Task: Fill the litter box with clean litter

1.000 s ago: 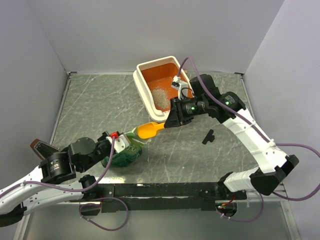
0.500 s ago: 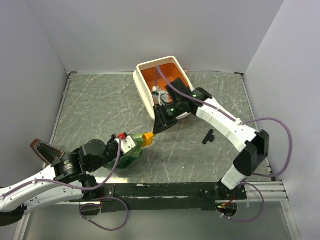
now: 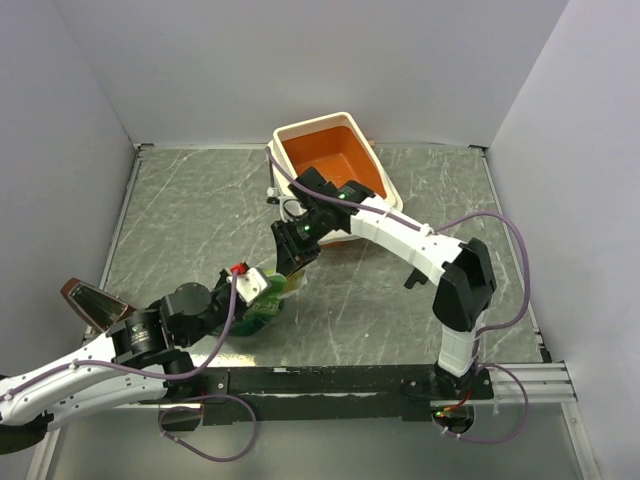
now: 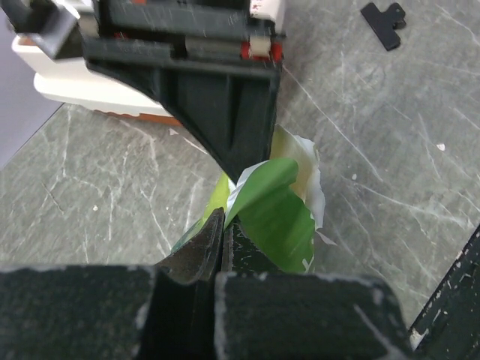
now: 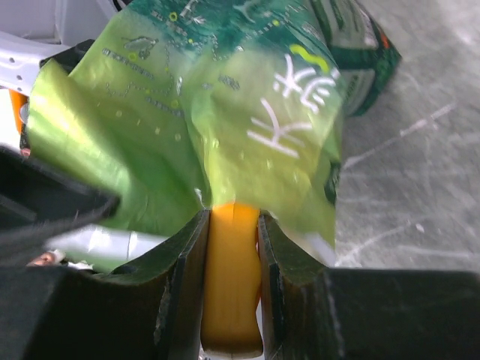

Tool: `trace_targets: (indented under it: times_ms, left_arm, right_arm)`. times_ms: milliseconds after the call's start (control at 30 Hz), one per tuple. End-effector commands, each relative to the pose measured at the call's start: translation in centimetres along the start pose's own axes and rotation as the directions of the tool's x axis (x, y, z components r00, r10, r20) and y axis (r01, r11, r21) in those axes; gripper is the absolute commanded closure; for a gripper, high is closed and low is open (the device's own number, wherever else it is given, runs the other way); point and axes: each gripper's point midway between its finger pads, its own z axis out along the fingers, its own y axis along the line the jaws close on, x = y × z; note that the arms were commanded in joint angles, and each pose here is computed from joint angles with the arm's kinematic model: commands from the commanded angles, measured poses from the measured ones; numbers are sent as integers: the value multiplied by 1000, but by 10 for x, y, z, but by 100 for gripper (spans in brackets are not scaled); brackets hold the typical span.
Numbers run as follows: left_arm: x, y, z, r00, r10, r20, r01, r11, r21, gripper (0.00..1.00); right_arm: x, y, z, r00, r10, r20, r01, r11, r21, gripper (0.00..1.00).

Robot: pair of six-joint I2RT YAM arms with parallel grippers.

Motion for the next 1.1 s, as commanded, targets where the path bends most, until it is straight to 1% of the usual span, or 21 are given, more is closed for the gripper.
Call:
trace_targets:
  times_ms: [0, 100, 200, 333, 500, 667, 767, 900, 1067]
  left_arm:
    - [-23, 10, -4, 992, -71, 104, 76, 996, -48, 99]
    - [-24, 14, -7, 989, -77, 123, 85, 994, -64, 99]
    - [-25, 13, -8, 989, -75, 131, 83, 995, -60, 99]
    - [-23, 10, -7, 990, -70, 125, 76, 996, -45, 99]
    - [-19, 5, -4, 992, -57, 117, 60, 998, -25, 99]
    - [-15, -1, 1, 994, -40, 104, 41, 999, -3, 99]
    - [-14, -5, 4, 994, -35, 100, 33, 999, 14, 99]
    - [-11, -14, 8, 995, -19, 97, 13, 998, 54, 99]
    - [-12, -19, 9, 993, -13, 117, 3, 997, 80, 99]
  right_arm:
    - [8, -16, 24, 999, 25, -41, -22, 997, 69, 100]
    - [11, -6, 34, 998, 42, -39, -44, 998, -51, 100]
    - [16, 7, 35, 998, 50, -36, -56, 980, -190, 100]
    - [18, 22, 23, 999, 43, 15, -35, 936, -350, 100]
    - [26, 32, 5, 996, 72, 49, -40, 877, -480, 100]
    - [32, 28, -13, 991, 95, 90, -30, 834, -551, 100]
    - [34, 17, -27, 984, 114, 140, -11, 814, -580, 100]
    - [39, 4, -42, 973, 150, 175, -10, 785, -619, 100]
    - [45, -14, -55, 960, 188, 208, -11, 766, -642, 100]
